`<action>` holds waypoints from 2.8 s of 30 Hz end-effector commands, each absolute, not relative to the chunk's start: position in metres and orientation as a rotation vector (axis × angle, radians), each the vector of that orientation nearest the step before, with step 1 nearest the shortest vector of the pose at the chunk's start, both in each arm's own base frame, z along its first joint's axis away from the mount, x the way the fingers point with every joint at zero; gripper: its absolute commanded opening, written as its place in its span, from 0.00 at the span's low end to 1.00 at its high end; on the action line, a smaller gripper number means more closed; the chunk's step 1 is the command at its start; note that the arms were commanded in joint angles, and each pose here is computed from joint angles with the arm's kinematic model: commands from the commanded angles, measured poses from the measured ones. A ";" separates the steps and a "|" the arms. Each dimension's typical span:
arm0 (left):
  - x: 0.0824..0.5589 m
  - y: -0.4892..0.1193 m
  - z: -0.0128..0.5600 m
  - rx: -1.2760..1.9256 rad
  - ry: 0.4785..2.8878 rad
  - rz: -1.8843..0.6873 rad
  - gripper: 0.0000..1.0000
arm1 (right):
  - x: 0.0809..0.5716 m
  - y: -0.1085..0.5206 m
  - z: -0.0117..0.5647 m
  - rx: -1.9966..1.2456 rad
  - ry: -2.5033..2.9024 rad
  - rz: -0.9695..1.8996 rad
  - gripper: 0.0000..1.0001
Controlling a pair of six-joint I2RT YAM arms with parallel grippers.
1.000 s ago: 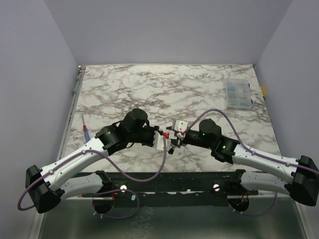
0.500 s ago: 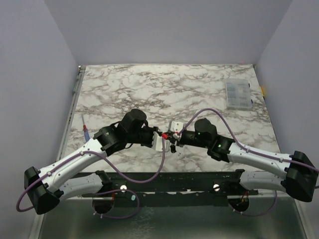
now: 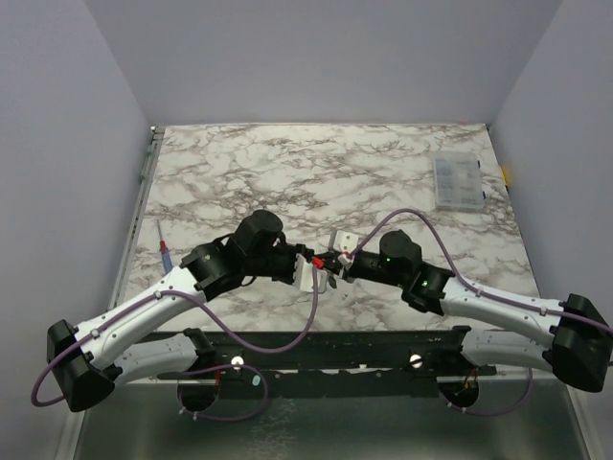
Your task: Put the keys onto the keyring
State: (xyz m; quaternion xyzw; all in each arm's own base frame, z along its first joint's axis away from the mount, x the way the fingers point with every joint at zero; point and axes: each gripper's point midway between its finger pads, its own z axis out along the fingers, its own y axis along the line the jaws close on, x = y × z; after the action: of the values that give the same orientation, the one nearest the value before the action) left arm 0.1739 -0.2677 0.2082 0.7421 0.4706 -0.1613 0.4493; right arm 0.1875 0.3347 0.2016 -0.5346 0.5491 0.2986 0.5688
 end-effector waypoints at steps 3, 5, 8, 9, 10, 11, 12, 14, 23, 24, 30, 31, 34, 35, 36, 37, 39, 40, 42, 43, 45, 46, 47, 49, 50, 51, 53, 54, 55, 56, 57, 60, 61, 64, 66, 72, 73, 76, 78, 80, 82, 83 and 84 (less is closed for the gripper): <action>0.172 -0.269 0.211 1.813 1.174 -0.408 0.37 | 0.189 0.332 0.255 -1.114 1.143 0.708 0.01; 0.173 -0.268 0.210 1.791 1.195 -0.409 0.38 | 0.190 0.331 0.257 -1.106 1.142 0.701 0.01; 0.176 -0.267 0.213 1.722 1.228 -0.407 0.38 | 0.190 0.329 0.259 -1.104 1.144 0.696 0.01; 0.178 -0.266 0.214 1.696 1.237 -0.401 0.38 | 0.190 0.329 0.259 -1.104 1.142 0.696 0.01; 0.179 -0.264 0.216 1.668 1.246 -0.394 0.38 | 0.190 0.329 0.260 -1.103 1.141 0.697 0.01; 0.181 -0.263 0.216 1.646 1.255 -0.385 0.39 | 0.189 0.328 0.260 -1.102 1.139 0.699 0.01; 0.183 -0.261 0.219 1.613 1.261 -0.373 0.41 | 0.189 0.328 0.261 -1.103 1.137 0.700 0.01; 0.189 -0.257 0.224 1.550 1.278 -0.343 0.47 | 0.188 0.328 0.261 -1.103 1.136 0.703 0.01; 0.187 -0.247 0.239 1.392 1.303 -0.369 0.58 | 0.186 0.328 0.262 -1.112 1.133 0.708 0.01; 0.188 -0.246 0.240 1.377 1.307 -0.371 0.57 | 0.186 0.328 0.263 -1.112 1.133 0.711 0.00; 0.178 -0.248 0.241 1.316 1.339 -0.467 0.46 | 0.190 0.325 0.265 -1.090 1.144 0.690 0.01; 0.175 -0.249 0.242 1.302 1.340 -0.491 0.46 | 0.192 0.325 0.265 -1.084 1.148 0.683 0.01; 0.169 -0.248 0.247 1.267 1.345 -0.536 0.45 | 0.197 0.325 0.265 -1.070 1.168 0.663 0.00; 0.167 -0.248 0.250 1.256 1.346 -0.552 0.45 | 0.201 0.325 0.264 -1.058 1.183 0.652 0.01; 0.165 -0.248 0.254 1.242 1.345 -0.570 0.46 | 0.204 0.325 0.264 -1.047 1.200 0.642 0.01; 0.162 -0.248 0.257 1.234 1.341 -0.592 0.47 | 0.208 0.325 0.264 -1.039 1.214 0.630 0.01; 0.154 -0.250 0.264 1.227 1.326 -0.639 0.50 | 0.216 0.325 0.262 -1.013 1.255 0.604 0.01; 0.152 -0.250 0.267 1.219 1.325 -0.658 0.51 | 0.220 0.325 0.261 -1.005 1.274 0.594 0.01; 0.151 -0.251 0.267 1.203 1.347 -0.685 0.51 | 0.224 0.326 0.259 -0.992 1.300 0.581 0.01; 0.151 -0.251 0.264 1.198 1.365 -0.690 0.51 | 0.225 0.325 0.261 -0.984 1.303 0.580 0.01; 0.153 -0.252 0.254 1.195 1.401 -0.689 0.49 | 0.225 0.324 0.264 -0.969 1.299 0.587 0.01; 0.153 -0.253 0.249 1.197 1.413 -0.691 0.49 | 0.223 0.324 0.266 -0.966 1.291 0.594 0.01; 0.154 -0.254 0.245 1.195 1.420 -0.693 0.49 | 0.223 0.324 0.268 -0.962 1.287 0.599 0.01; 0.160 -0.255 0.242 1.163 1.429 -0.683 0.49 | 0.222 0.324 0.270 -0.957 1.289 0.606 0.01; 0.164 -0.254 0.244 1.139 1.426 -0.669 0.49 | 0.222 0.324 0.271 -0.956 1.290 0.607 0.01; 0.168 -0.253 0.246 1.113 1.423 -0.655 0.49 | 0.222 0.324 0.272 -0.953 1.293 0.610 0.01; 0.176 -0.252 0.248 1.066 1.421 -0.625 0.49 | 0.221 0.324 0.276 -0.944 1.291 0.619 0.01; 0.178 -0.252 0.247 1.059 1.422 -0.618 0.49 | 0.221 0.323 0.276 -0.940 1.290 0.622 0.01; 0.181 -0.252 0.245 1.053 1.427 -0.608 0.49 | 0.221 0.322 0.277 -0.936 1.293 0.624 0.01; 0.184 -0.252 0.243 1.042 1.438 -0.597 0.48 | 0.220 0.322 0.277 -0.933 1.294 0.625 0.01; 0.187 -0.252 0.242 1.030 1.446 -0.591 0.47 | 0.220 0.321 0.279 -0.931 1.293 0.629 0.01; 0.193 -0.253 0.240 0.989 1.448 -0.578 0.47 | 0.217 0.320 0.281 -0.925 1.293 0.641 0.01; 0.196 -0.253 0.244 0.969 1.432 -0.578 0.47 | 0.217 0.319 0.281 -0.925 1.294 0.642 0.01; 0.198 -0.255 0.245 0.945 1.421 -0.581 0.48 | 0.215 0.318 0.282 -0.921 1.291 0.647 0.01; 0.199 -0.257 0.242 0.944 1.420 -0.585 0.47 | 0.214 0.317 0.284 -0.920 1.286 0.653 0.01; 0.205 -0.262 0.246 0.872 1.378 -0.613 0.42 | 0.212 0.318 0.285 -0.920 1.276 0.662 0.01; 0.206 -0.264 0.246 0.872 1.373 -0.620 0.41 | 0.212 0.318 0.285 -0.920 1.275 0.662 0.01; 0.206 -0.270 0.243 0.886 1.371 -0.638 0.37 | 0.212 0.318 0.286 -0.919 1.269 0.666 0.01; 0.206 -0.273 0.242 0.887 1.366 -0.646 0.36 | 0.212 0.318 0.287 -0.918 1.265 0.667 0.01; 0.207 -0.274 0.242 0.875 1.363 -0.653 0.36 | 0.211 0.318 0.288 -0.918 1.260 0.670 0.01; 0.209 -0.274 0.240 0.868 1.367 -0.648 0.33 | 0.210 0.318 0.289 -0.916 1.254 0.673 0.01; 0.210 -0.275 0.240 0.860 1.370 -0.647 0.30 | 0.210 0.318 0.289 -0.916 1.253 0.674 0.01; 0.211 -0.276 0.239 0.857 1.371 -0.650 0.28 | 0.210 0.318 0.289 -0.916 1.252 0.676 0.01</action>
State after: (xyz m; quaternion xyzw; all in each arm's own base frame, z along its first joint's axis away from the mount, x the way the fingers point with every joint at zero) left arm 0.2069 -0.2724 0.2320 0.3968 0.6093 -0.2750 0.6290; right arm 0.2126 0.3188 0.2632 -0.4199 0.5785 0.2852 0.6385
